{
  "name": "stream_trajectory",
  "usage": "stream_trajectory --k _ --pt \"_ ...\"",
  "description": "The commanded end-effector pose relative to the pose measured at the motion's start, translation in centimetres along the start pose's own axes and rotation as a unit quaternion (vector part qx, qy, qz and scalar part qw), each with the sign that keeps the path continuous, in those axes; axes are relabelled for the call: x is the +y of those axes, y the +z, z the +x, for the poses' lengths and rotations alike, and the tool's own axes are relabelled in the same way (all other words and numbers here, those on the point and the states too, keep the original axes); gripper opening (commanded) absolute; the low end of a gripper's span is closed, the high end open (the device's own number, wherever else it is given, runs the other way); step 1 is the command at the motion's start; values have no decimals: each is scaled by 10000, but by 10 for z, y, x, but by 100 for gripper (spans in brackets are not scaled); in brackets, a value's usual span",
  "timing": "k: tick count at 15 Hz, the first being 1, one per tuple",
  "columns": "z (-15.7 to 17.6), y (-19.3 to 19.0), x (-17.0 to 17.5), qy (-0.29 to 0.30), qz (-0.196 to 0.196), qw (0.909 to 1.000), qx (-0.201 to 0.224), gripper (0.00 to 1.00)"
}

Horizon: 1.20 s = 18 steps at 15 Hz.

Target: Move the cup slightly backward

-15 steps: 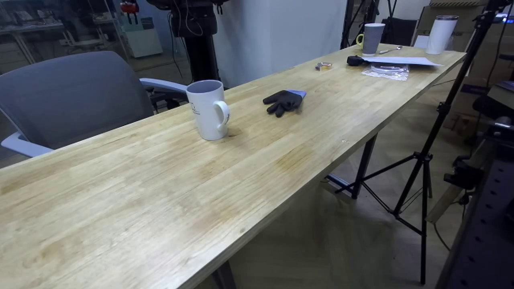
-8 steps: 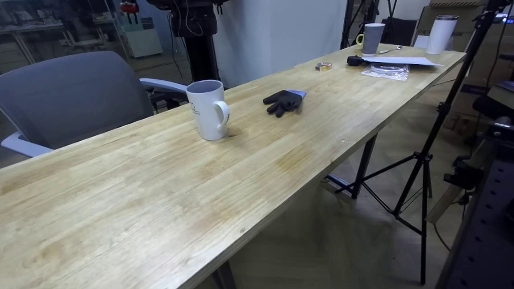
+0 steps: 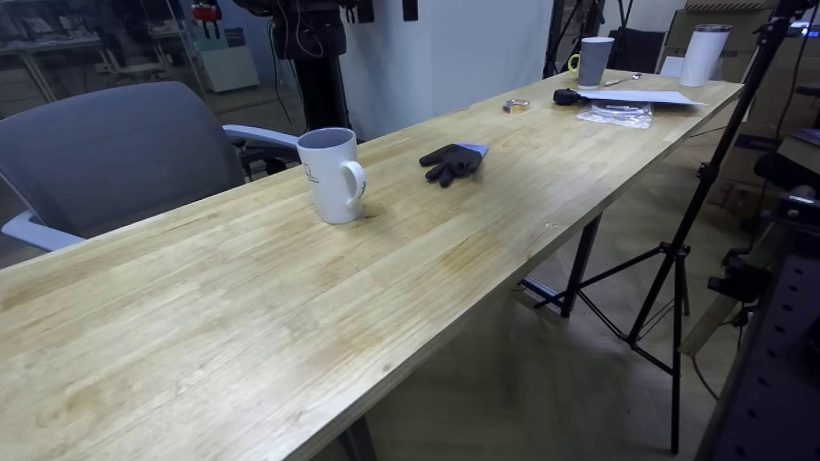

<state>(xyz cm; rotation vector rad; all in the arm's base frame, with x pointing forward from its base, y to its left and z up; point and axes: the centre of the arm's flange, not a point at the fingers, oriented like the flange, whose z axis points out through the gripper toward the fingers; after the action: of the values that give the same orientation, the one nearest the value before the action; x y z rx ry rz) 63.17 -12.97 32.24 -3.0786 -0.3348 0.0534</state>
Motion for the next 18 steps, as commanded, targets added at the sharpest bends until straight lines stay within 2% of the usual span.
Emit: stream_trajectory --k 1,5,10,14,15,16,18 --pt "45 22 -5 70 -49 9999 -110 100" --pt "66 47 -23 -62 -15 9997 -220 100" --pt "77 59 -37 -251 54 9993 -275 100" --pt "81 59 -38 -293 49 9988 -390 100" --pt "80 58 -39 -280 126 9981 -530 100" --pt "67 66 -40 -377 135 9985 -377 100" --pt "67 64 -40 -379 171 9981 -465 100"
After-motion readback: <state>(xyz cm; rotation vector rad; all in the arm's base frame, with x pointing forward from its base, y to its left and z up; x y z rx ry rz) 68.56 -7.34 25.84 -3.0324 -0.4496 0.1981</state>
